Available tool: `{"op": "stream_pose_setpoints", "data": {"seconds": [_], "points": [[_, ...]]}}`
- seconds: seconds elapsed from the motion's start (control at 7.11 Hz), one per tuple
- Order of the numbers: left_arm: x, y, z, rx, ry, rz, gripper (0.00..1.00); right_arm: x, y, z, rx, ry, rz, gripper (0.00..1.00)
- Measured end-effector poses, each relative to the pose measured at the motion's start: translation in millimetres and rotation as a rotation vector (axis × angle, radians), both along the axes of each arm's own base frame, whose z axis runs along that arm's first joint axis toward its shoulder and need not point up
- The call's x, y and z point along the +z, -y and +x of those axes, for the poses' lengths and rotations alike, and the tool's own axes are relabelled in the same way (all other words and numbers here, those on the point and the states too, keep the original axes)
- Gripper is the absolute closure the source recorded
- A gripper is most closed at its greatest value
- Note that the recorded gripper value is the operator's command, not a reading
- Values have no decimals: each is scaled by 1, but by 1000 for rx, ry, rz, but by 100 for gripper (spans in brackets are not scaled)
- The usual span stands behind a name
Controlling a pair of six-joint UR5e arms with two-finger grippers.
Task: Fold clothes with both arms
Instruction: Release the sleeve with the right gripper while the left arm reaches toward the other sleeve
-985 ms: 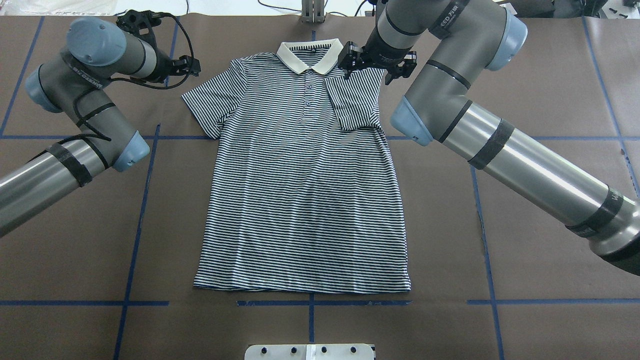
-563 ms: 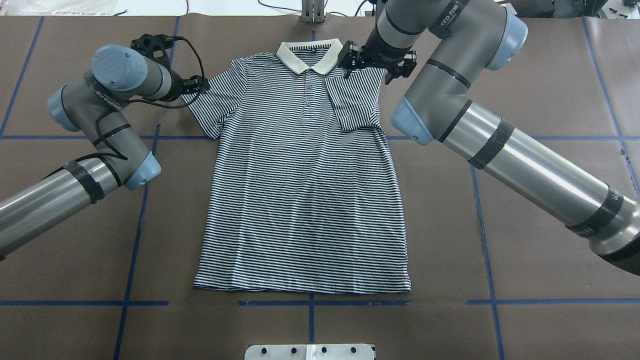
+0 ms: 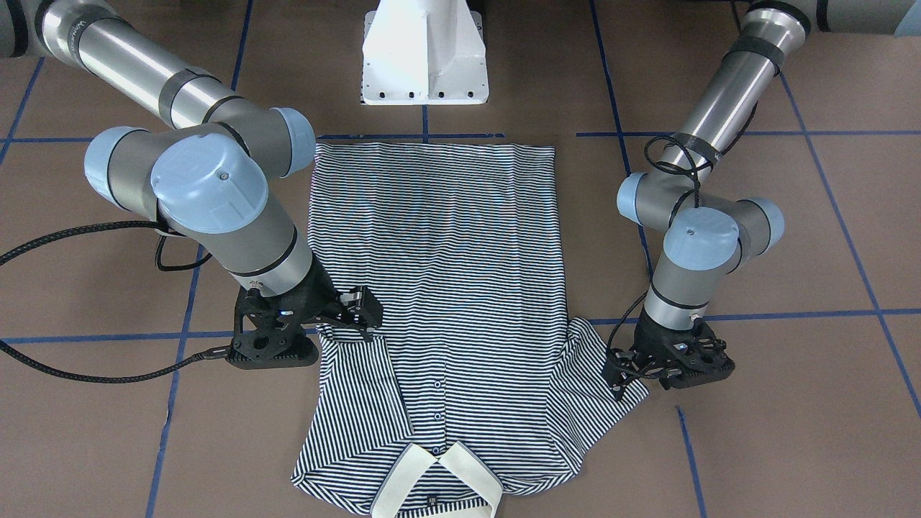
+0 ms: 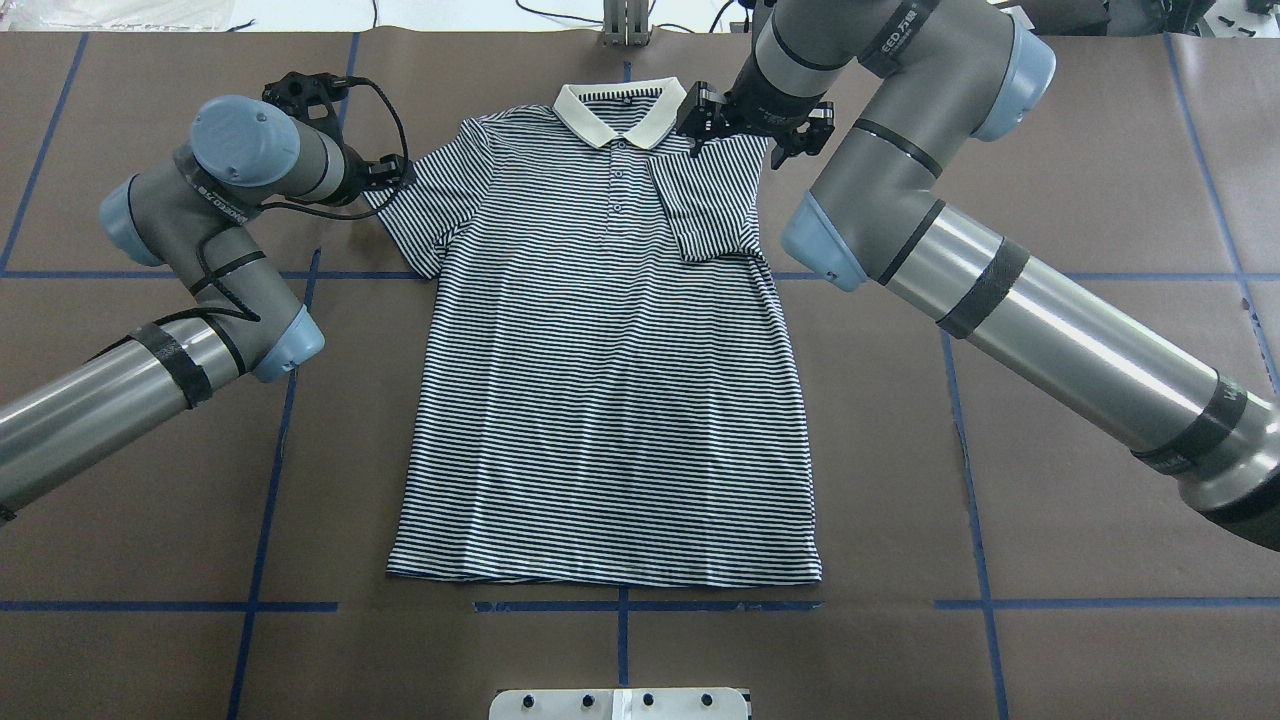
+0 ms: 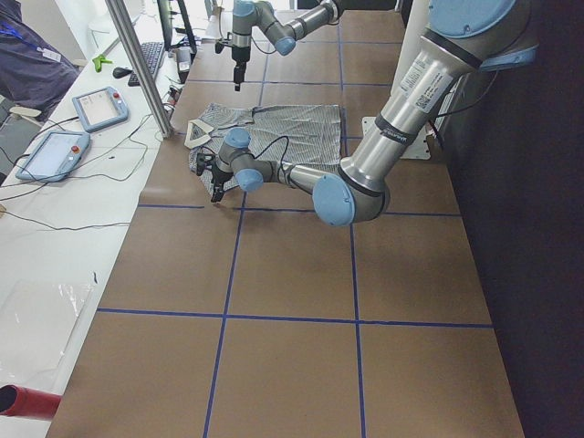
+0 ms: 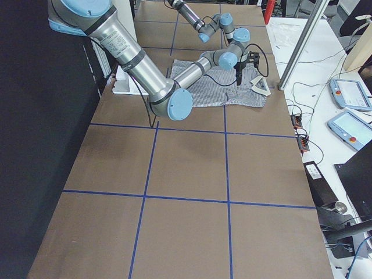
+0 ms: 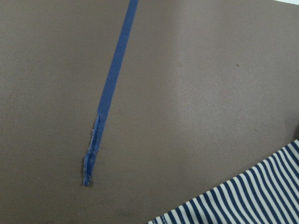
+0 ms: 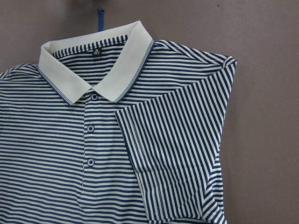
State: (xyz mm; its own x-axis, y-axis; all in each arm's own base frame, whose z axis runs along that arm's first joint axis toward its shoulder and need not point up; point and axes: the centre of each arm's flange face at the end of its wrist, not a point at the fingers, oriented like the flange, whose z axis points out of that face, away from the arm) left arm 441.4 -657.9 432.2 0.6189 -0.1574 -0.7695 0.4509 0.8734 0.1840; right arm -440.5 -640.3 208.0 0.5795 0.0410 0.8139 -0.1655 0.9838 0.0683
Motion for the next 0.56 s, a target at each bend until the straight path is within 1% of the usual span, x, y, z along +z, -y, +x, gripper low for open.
{"op": "stream_pose_setpoints", "data": {"seconds": [0.14,0.56], "points": [[0,-1,2,3,0,0,25,1,0,0,2,0,-3,0],[-1,-3,5,6,-2,0,67,2,1,1,4,-1,-5,0]]}}
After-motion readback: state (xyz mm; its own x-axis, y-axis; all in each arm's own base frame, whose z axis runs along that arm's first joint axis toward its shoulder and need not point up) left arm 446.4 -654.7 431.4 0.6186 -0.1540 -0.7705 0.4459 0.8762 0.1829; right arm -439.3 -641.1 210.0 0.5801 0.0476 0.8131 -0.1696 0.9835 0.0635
